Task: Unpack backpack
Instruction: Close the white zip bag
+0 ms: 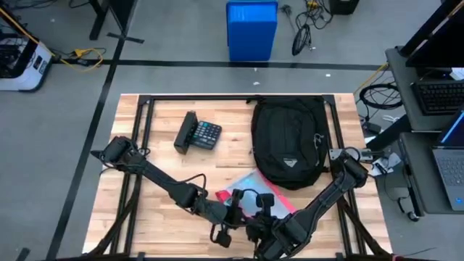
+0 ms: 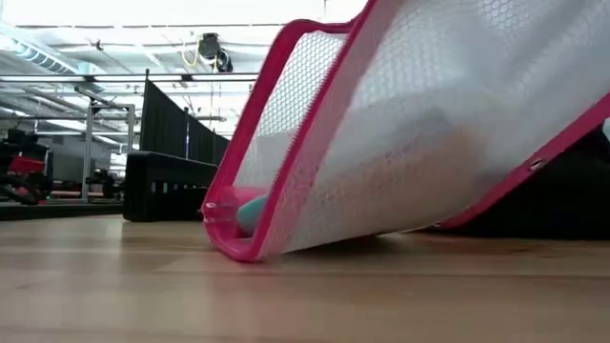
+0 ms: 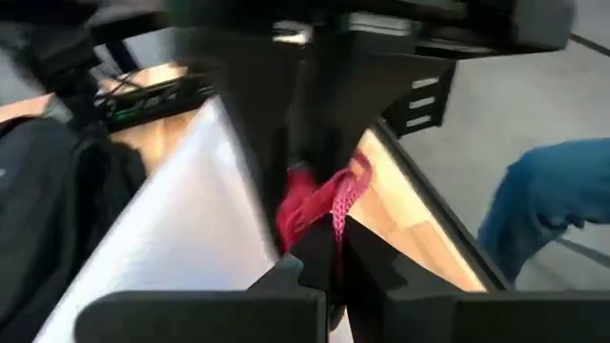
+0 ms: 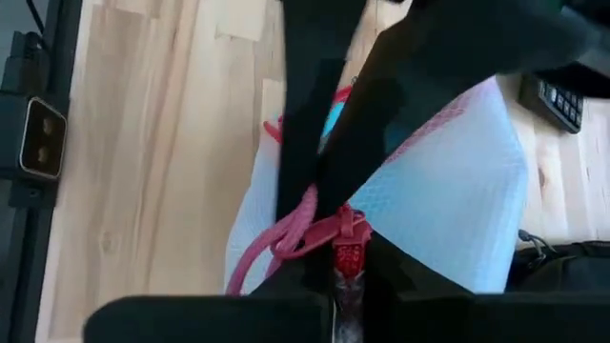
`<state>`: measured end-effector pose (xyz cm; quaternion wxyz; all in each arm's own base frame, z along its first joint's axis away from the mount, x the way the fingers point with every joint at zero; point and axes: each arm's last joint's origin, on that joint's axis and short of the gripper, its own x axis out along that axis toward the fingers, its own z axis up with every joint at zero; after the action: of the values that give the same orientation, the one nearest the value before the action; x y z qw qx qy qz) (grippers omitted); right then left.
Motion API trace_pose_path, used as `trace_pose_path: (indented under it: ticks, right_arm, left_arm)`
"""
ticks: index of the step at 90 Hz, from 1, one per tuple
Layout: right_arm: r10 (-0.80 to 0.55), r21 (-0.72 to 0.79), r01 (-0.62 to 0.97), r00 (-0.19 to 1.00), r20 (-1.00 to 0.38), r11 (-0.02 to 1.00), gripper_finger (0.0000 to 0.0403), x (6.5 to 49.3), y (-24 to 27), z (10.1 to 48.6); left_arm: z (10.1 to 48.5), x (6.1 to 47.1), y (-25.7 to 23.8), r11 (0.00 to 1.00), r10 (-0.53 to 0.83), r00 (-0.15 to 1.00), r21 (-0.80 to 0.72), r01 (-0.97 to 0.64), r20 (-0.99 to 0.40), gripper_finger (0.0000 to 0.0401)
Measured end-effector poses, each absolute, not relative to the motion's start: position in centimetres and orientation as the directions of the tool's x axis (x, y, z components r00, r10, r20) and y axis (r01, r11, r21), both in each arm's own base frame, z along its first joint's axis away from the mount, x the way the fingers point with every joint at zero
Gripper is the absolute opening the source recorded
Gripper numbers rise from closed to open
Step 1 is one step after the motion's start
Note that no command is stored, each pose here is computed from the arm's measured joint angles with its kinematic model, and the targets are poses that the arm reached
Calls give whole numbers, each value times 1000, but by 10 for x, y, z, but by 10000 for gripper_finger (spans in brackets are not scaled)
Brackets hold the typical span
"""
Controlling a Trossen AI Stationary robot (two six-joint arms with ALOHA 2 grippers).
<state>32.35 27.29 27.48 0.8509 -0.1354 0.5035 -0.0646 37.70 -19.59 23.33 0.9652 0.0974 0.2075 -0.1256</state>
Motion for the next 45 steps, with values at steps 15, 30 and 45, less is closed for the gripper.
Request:
trace_pose_path:
  ticks: [15,30,45]
  right_arm:
    - [-235,-266,-8,448,-863,964,0,314,279,273]
    - [-250,-279,-1,441,-862,960,0,306,284,273]
    - [-259,-281,15,439,-860,959,0,305,283,273]
  left_arm:
    - [232,378,-189,968,-124,885,143,208,-448,1]
    - [225,372,-190,967,-136,839,111,227,-527,1]
    - [223,370,-193,966,-157,821,88,243,-548,1]
